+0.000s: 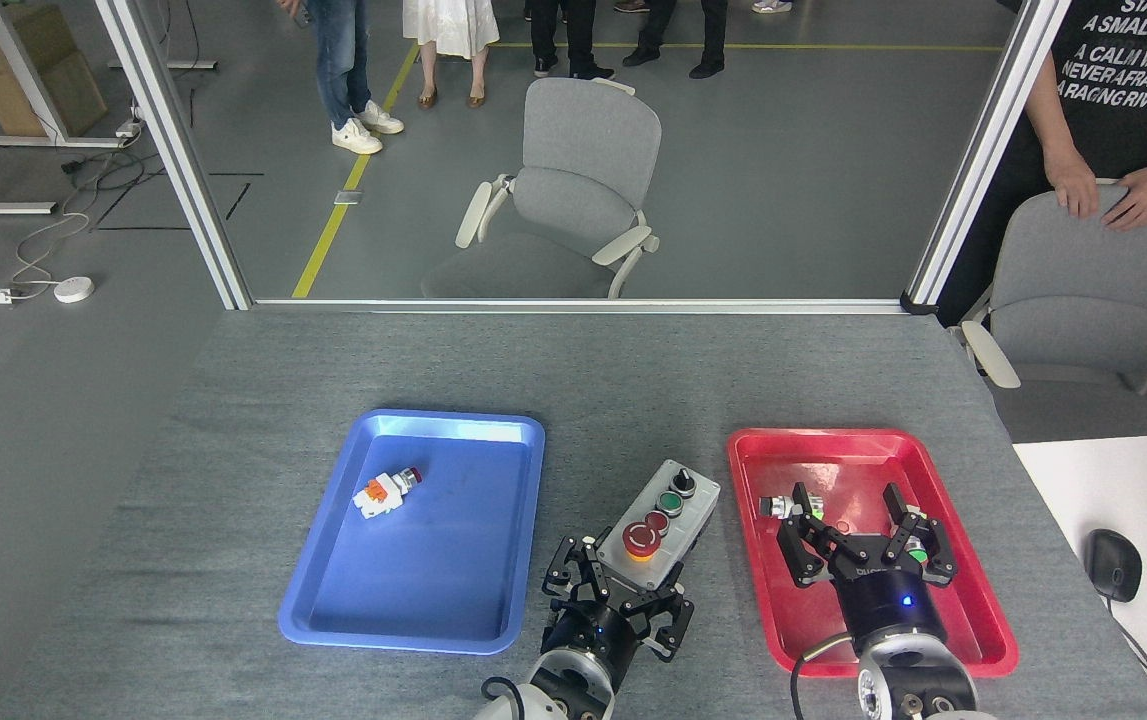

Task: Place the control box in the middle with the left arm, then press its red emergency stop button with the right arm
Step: 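Slide the control box out of the blue tray toward the table middle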

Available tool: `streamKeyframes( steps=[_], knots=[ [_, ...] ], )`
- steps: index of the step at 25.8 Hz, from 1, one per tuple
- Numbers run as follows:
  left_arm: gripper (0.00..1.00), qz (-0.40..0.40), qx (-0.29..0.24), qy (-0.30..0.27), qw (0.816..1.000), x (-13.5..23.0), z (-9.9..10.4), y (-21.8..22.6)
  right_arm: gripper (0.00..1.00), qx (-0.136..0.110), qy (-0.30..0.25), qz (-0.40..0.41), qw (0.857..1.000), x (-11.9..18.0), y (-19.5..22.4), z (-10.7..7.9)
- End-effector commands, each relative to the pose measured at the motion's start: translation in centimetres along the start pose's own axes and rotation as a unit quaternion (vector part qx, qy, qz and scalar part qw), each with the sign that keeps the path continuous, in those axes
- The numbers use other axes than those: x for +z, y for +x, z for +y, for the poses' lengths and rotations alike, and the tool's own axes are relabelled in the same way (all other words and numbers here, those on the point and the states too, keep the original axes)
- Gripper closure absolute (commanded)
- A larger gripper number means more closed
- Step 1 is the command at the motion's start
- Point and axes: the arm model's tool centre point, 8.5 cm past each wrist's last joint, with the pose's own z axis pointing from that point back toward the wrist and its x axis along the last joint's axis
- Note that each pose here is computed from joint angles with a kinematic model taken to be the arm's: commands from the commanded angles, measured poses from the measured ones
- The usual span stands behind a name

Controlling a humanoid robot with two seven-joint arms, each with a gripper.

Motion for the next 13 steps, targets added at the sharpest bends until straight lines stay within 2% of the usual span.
streamKeyframes(
  steps=[1, 11, 12, 13],
  knots=[
    [1.0, -0.013, -0.012, -0.011, 1.0, -0.19, -0.59, 0.09, 0.01, 0.001, -0.002, -0.002, 1.0, 0.01, -0.05, -0.06],
    [1.0, -0.033, -0.029, -0.024, 0.999, -0.19, -1.09, 0.71, 0.02, 0.003, 0.0, 0.002, 1.0, 0.2, -0.34, 0.16],
    [0.92, -0.033, -0.029, -0.029, 0.999, -0.19, -1.18, 0.71, 0.02, 0.003, 0.0, 0.002, 1.0, 0.2, -0.35, 0.16],
    [0.74, -0.032, -0.029, -0.034, 0.998, -0.18, -1.27, 0.69, 0.02, 0.003, 0.001, 0.002, 1.0, 0.25, -0.3, 0.23]
  ],
)
